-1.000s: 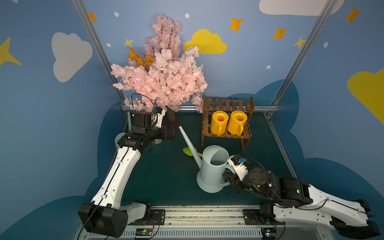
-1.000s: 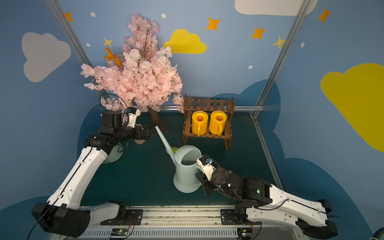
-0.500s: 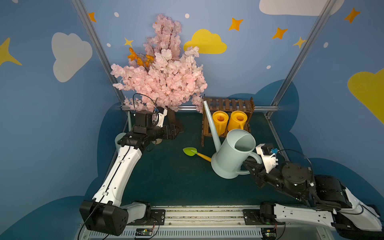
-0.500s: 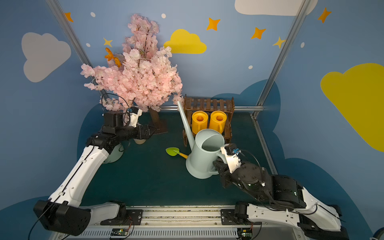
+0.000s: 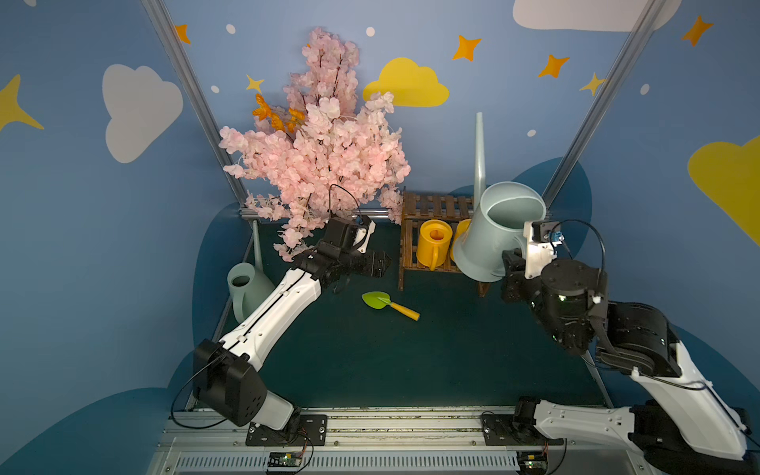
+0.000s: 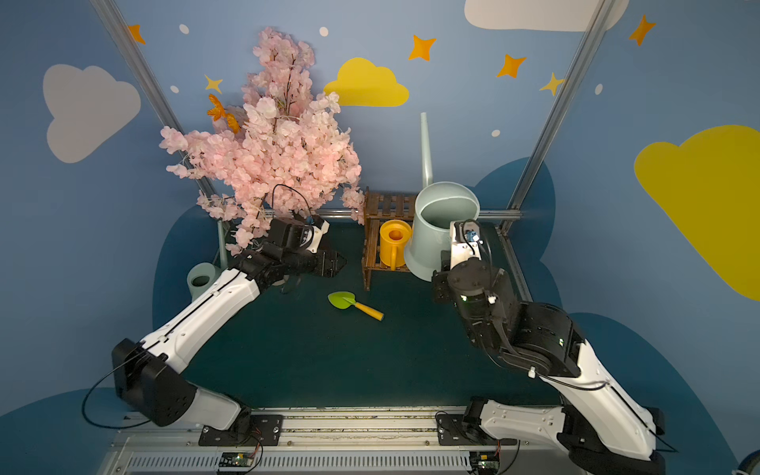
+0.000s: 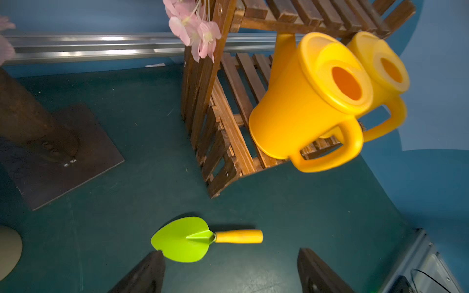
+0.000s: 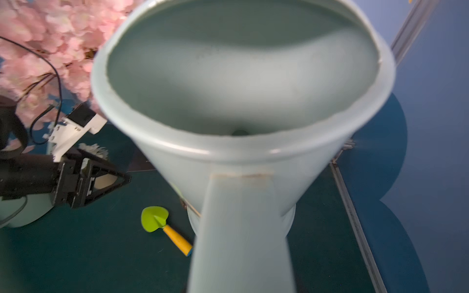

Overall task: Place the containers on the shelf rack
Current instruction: 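Place the container on the shelf.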

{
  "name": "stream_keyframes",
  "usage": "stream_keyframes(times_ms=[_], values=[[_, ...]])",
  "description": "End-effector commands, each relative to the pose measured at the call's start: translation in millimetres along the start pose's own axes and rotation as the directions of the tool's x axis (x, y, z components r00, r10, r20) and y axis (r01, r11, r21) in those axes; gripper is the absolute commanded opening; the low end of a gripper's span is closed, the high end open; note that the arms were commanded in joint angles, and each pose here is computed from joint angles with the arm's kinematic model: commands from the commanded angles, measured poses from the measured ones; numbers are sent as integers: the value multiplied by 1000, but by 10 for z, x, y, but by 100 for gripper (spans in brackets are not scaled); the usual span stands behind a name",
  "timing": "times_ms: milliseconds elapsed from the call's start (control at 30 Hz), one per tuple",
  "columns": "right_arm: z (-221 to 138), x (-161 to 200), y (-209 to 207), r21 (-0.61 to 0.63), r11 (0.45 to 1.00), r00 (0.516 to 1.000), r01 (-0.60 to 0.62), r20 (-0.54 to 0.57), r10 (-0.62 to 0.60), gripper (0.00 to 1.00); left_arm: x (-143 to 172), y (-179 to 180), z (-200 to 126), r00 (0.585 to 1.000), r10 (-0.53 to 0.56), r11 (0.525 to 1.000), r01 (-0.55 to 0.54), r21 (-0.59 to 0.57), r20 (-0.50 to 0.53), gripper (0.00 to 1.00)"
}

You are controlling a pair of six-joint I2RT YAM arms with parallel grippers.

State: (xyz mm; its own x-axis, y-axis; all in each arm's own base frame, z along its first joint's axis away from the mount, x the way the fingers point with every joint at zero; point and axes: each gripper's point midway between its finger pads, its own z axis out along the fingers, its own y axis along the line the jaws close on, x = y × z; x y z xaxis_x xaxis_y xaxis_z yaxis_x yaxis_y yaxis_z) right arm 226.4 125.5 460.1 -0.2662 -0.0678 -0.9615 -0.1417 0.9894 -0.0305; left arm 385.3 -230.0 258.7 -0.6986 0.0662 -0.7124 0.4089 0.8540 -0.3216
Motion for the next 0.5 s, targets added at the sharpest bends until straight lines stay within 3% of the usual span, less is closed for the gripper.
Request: stream_keyframes(times_ms=[0, 167, 467], values=[[143, -199, -158, 32, 999, 999, -31, 7, 31, 0, -166, 25, 176, 1000, 1, 996, 1, -90, 19, 85], [560, -297, -277, 19, 994, 993, -104, -60, 105, 0, -192, 15, 545, 999, -18, 993, 13, -121, -42, 75], [896, -603, -478, 43, 987, 986, -155, -48, 157, 0, -147, 95, 956, 994, -16, 981, -5, -195, -107, 61]])
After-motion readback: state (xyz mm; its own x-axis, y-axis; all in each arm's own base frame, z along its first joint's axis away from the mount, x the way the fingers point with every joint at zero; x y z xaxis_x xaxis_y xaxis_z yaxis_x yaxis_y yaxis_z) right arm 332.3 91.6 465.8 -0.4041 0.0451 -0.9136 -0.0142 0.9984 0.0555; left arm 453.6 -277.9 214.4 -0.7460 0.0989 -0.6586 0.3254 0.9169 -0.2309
